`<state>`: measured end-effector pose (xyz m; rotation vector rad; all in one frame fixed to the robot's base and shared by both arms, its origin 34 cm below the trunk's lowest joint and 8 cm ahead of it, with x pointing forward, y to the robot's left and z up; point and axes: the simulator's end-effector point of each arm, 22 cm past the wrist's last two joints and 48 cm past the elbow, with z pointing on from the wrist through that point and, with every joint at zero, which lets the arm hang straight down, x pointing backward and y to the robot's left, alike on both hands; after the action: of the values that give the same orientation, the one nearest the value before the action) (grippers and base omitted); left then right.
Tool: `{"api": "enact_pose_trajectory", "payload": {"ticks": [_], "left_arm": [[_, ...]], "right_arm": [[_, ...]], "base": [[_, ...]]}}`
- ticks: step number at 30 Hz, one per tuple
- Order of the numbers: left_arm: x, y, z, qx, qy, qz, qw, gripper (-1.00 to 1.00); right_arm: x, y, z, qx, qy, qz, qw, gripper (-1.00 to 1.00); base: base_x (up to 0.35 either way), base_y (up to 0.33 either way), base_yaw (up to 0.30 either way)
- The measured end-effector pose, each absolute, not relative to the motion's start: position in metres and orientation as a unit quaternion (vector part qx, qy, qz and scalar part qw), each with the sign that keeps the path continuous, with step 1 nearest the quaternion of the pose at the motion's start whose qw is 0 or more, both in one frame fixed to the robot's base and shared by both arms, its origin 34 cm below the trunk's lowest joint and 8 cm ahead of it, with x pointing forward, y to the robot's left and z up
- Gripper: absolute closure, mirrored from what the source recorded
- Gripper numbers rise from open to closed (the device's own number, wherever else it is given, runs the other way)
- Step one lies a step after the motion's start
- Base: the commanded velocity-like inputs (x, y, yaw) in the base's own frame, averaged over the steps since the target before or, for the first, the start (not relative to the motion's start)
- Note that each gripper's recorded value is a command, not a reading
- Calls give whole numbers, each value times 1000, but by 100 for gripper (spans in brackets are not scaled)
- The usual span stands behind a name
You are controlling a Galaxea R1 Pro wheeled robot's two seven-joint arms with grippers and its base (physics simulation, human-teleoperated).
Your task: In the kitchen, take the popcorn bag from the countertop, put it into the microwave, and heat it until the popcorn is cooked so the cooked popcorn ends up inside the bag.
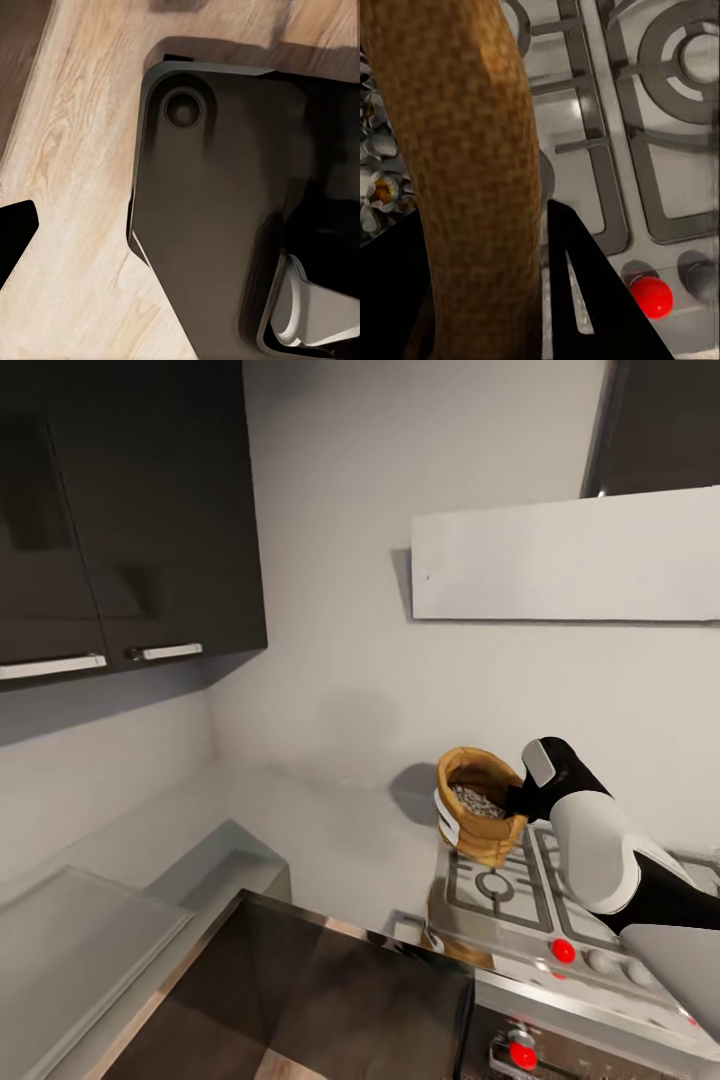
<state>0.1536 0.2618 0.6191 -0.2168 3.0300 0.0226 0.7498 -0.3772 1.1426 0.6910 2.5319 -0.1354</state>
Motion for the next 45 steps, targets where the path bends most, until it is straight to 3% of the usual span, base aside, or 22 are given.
{"api": "enact_pose_trajectory", "payload": {"ticks": [10, 15, 20, 45], "left_arm": [[154, 262, 619, -71, 996, 7, 53, -100], [154, 262, 619, -71, 996, 7, 53, -100], [154, 262, 619, -71, 996, 7, 53, -100], [155, 256, 619, -71, 996, 4, 53, -100]], "right_arm": [[748, -381, 1142, 258, 931, -49, 252, 100], [742, -385, 1131, 300, 924, 3, 237, 100], [733, -424, 1131, 331, 913, -1, 238, 100], [719, -432, 1125, 338, 915, -48, 216, 100]], "base": [[0, 0, -292], [0, 0, -298], [0, 0, -298], [0, 0, -277]]}}
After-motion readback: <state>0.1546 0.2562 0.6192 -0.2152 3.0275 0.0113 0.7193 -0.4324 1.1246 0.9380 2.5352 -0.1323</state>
